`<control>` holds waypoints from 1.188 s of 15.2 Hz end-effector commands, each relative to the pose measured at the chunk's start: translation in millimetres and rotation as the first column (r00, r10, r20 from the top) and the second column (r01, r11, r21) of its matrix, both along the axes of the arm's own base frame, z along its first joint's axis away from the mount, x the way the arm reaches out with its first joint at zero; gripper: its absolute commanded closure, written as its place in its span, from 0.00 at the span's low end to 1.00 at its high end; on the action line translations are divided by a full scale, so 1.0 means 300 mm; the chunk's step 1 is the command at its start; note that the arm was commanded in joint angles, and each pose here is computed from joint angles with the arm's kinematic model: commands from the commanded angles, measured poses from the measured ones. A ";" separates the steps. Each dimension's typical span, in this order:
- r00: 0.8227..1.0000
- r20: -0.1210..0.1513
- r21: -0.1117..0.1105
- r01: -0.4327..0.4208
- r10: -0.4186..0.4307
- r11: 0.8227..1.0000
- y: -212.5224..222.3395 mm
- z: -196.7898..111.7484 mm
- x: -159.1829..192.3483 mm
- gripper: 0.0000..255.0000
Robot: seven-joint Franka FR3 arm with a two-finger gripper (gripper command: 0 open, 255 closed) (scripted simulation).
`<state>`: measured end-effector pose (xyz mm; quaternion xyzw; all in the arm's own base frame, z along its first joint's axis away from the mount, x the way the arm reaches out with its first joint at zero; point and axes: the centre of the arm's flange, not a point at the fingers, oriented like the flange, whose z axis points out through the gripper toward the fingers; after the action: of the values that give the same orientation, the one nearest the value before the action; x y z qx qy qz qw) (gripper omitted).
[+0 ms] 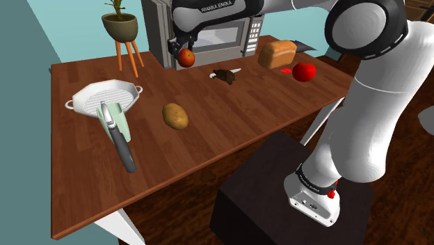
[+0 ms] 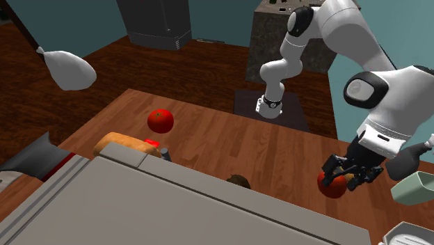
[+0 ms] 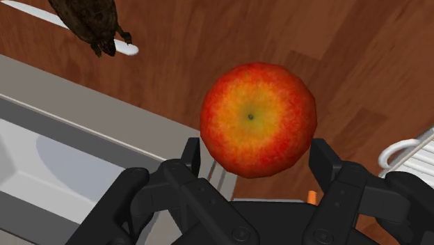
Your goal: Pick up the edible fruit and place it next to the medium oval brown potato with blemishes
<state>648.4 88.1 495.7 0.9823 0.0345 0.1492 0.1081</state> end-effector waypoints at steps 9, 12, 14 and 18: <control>1.000 0.000 0.000 0.001 -0.001 1.000 0.440 -0.007 0.135 1.00; 1.000 0.000 0.000 0.001 -0.001 1.000 0.440 -0.059 0.136 1.00; 1.000 0.000 0.000 0.001 -0.001 1.000 0.440 -0.095 0.136 1.00; 1.000 0.000 0.000 0.001 -0.001 1.000 0.440 -0.165 0.136 1.00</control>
<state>689.6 218.9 451.5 0.9823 0.0340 0.1491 0.1081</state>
